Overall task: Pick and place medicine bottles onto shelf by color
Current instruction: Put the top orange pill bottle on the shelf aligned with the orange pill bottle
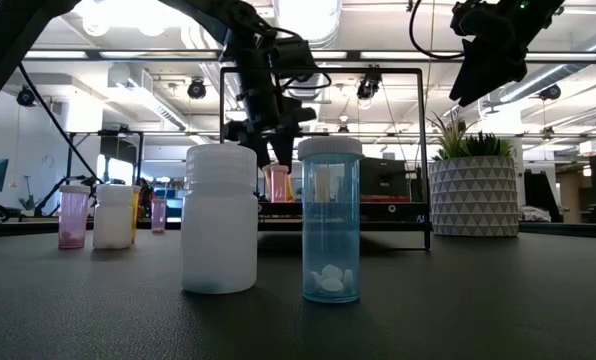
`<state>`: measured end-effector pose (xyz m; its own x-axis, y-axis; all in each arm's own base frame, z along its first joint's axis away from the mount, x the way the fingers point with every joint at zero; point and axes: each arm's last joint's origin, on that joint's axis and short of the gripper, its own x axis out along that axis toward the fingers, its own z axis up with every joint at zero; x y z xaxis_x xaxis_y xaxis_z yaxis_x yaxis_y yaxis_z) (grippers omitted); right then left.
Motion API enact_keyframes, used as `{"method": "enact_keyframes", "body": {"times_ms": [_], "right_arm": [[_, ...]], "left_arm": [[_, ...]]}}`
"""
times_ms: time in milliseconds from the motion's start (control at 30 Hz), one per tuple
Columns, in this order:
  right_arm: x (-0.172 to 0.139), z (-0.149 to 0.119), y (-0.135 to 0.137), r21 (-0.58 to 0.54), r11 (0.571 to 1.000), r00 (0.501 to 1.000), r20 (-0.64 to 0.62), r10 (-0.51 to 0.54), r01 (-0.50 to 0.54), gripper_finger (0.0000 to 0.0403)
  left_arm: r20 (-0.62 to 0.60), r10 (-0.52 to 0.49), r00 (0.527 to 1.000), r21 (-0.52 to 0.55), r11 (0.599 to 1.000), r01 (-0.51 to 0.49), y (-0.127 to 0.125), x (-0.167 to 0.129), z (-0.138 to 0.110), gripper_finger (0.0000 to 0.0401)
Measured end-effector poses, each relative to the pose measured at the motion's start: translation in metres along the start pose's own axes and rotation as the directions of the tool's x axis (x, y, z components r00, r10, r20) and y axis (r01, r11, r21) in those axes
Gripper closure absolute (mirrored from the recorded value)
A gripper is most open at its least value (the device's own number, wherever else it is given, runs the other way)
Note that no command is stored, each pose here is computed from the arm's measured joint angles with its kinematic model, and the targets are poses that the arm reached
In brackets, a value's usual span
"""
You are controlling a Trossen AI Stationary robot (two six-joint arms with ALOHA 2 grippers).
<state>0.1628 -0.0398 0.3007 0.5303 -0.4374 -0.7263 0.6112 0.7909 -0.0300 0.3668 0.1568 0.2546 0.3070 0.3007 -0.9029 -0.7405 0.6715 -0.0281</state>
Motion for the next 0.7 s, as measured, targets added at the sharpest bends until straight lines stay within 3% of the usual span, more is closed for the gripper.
{"method": "enact_keyframes", "body": {"times_ms": [700], "right_arm": [[0.0, 0.0, 0.0, 0.0, 1.0, 1.0, 0.0, 0.0, 0.0, 0.0177]], "left_arm": [[0.005, 0.007, 1.0, -0.045, 0.999, -0.007, 0.0001, 0.0006, 0.0001, 0.0178]]}}
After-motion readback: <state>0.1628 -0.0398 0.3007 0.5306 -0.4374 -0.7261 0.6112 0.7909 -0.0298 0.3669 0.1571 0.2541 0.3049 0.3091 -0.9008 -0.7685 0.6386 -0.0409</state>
